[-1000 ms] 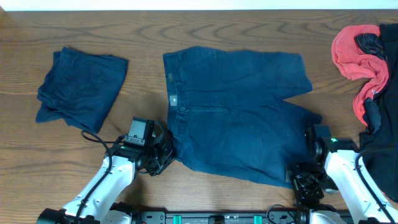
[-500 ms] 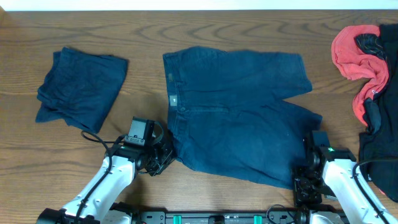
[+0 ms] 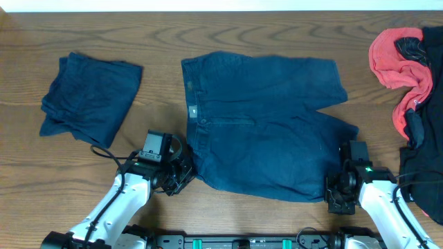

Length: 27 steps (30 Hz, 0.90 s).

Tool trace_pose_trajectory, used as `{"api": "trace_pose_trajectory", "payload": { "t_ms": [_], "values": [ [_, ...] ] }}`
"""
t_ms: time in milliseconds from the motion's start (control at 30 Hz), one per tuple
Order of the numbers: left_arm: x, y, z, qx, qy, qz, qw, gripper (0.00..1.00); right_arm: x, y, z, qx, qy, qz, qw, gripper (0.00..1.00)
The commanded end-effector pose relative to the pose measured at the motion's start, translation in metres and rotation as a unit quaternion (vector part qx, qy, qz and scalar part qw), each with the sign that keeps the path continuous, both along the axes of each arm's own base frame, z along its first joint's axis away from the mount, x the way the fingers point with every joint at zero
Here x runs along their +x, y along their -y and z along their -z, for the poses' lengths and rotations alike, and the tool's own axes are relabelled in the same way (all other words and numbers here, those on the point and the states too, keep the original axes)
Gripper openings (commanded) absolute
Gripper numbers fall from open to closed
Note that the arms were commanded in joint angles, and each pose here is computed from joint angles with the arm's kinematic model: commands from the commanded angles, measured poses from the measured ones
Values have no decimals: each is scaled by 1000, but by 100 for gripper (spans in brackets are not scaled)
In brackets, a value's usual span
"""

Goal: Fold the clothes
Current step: 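Lift the shorts' near edge with both grippers toward the far edge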

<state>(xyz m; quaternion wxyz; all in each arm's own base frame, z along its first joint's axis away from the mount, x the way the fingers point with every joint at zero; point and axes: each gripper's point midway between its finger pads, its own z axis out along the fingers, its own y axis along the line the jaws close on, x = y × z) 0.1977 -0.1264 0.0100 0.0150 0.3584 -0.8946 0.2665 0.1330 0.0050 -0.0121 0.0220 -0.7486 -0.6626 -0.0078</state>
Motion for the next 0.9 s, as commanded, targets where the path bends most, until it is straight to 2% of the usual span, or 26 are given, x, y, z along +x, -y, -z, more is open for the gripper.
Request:
{"api": "trace_pose_trajectory", "payload": {
  "t_ms": [0,167,433,867],
  "values": [
    [0,2,-3,-4,8,10,1000,6,-51,29,26,-87,-82,-15,993,1],
    [1,2,-4,-2,19,25,1000,6,-48,29,18,-80,-91,-67,990,1],
    [9,4,-10,2,48,57,997,6,-38,30,-23,-73,-122,-121,982,1],
    [23,8,-33,5,123,104,987,6,-8,43,-62,-104,-105,-201,968,1]
  ]
}}
